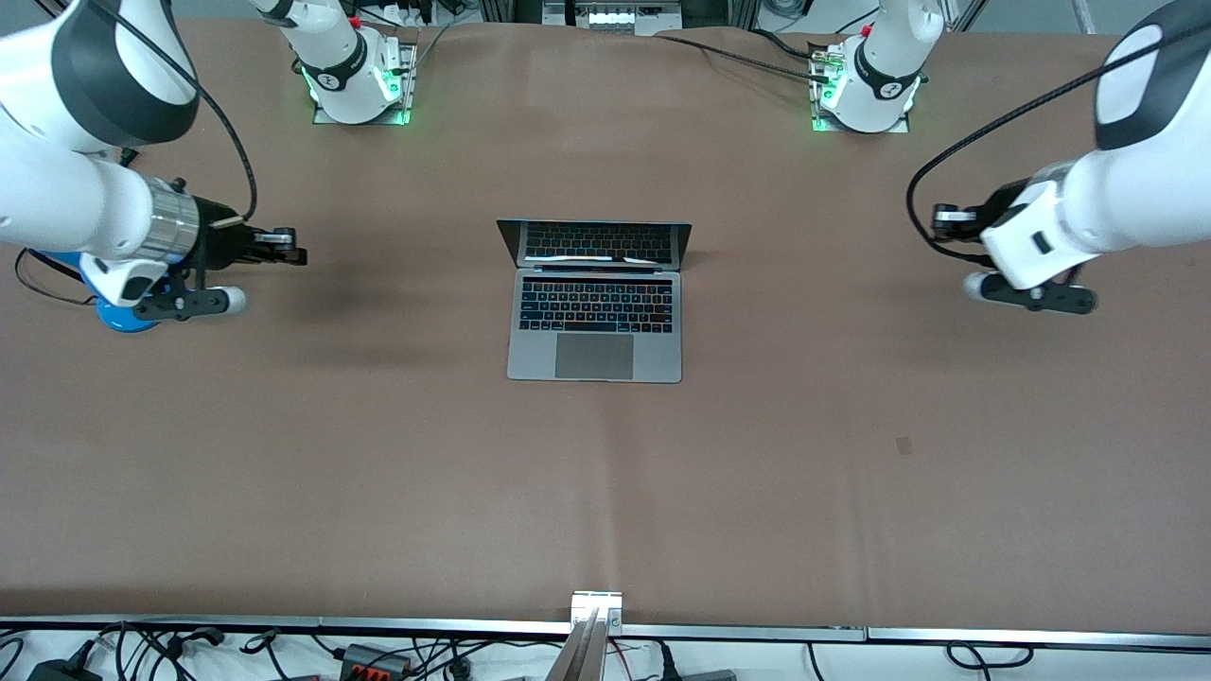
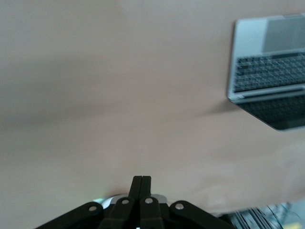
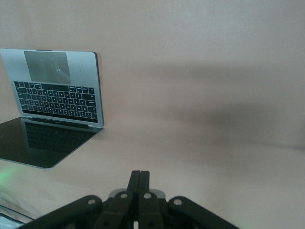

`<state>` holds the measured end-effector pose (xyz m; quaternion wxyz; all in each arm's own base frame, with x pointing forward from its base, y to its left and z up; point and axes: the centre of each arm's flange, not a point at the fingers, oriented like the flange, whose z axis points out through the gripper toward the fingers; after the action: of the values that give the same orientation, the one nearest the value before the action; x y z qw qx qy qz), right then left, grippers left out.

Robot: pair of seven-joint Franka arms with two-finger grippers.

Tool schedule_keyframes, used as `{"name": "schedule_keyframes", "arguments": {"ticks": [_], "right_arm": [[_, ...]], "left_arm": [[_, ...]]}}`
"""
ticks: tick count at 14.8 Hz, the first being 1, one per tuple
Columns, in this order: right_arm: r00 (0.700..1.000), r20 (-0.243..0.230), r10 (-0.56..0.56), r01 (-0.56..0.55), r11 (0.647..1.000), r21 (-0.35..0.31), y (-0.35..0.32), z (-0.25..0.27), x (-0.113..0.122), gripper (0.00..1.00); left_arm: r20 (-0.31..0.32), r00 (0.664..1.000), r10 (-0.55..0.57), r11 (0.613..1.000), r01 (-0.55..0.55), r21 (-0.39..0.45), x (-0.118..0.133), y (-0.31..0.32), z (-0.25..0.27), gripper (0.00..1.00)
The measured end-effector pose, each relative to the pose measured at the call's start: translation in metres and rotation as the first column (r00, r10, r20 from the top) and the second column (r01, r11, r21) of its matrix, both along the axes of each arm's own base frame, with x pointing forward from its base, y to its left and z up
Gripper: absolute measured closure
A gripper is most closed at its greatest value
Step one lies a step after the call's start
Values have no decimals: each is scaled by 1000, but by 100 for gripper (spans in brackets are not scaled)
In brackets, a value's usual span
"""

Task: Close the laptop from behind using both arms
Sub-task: 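Move the right gripper and the left gripper toward the laptop screen, then lower both grippers behind the laptop screen's back edge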

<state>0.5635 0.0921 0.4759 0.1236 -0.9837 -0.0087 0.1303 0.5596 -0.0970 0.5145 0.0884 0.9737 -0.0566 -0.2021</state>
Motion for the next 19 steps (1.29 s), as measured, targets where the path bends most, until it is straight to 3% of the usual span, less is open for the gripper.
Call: {"name": "schedule_keyframes", "arguments": {"ticks": [3,6,10,12,19], "right_arm": [[1000,-5,-19,19,1000,3,6,-16,-26,99],[998,-32,-61,63,995,72,21,-36,-67,99],[996,-62,-57,63,994,88,32,-50,-119,99],[996,-80,-48,57,991,117,48,-57,-137,99],[993,-14,-118,119,991,59,147,-96,-183,99]], "left_arm": [[-90,996,-3,991,-9,-134,-19,-37,-36,99],[-125,991,47,963,-78,-256,-52,-61,-63,99],[-118,993,30,943,-67,-327,-109,-116,-81,99],[-120,993,20,920,-65,-386,-123,-130,-91,99],[-67,995,68,881,-91,-464,-152,-171,-135,99]]}}
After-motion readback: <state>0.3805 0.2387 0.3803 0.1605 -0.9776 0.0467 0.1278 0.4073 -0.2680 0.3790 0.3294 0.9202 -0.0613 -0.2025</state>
